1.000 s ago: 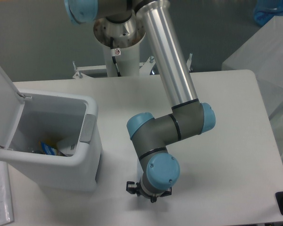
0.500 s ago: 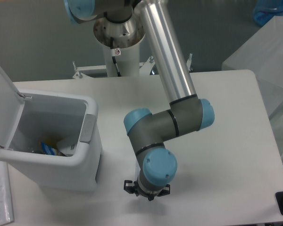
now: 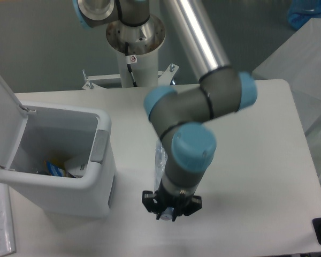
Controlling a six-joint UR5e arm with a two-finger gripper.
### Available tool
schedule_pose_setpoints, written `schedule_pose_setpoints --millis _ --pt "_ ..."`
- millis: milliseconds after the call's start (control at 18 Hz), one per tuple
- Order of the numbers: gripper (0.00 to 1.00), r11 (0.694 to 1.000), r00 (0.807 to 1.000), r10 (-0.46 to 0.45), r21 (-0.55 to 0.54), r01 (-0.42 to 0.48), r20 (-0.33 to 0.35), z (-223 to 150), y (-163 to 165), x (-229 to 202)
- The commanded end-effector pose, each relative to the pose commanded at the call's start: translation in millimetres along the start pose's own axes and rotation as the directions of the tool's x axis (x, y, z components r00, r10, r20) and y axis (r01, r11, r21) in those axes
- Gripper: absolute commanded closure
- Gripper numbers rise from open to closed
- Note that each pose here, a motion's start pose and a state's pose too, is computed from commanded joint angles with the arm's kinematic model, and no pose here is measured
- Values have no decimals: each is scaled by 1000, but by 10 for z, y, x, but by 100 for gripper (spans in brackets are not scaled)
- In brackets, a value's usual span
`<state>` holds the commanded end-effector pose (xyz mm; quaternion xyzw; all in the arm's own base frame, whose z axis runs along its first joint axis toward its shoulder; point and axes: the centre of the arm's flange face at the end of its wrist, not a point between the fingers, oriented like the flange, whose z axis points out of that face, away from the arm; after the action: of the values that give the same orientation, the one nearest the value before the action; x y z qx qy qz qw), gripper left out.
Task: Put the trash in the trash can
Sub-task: 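Lift the bottle and carry it over the trash bin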
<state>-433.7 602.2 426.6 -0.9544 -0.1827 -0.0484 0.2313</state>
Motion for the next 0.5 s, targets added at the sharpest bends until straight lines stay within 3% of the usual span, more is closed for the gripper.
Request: schedule_pose_setpoints --millis 167,500 --pt "97 989 1000 -6 146 6 -4 -437 -168 82" --pt "97 937 995 90 342 -68 -48 -1009 -313 381"
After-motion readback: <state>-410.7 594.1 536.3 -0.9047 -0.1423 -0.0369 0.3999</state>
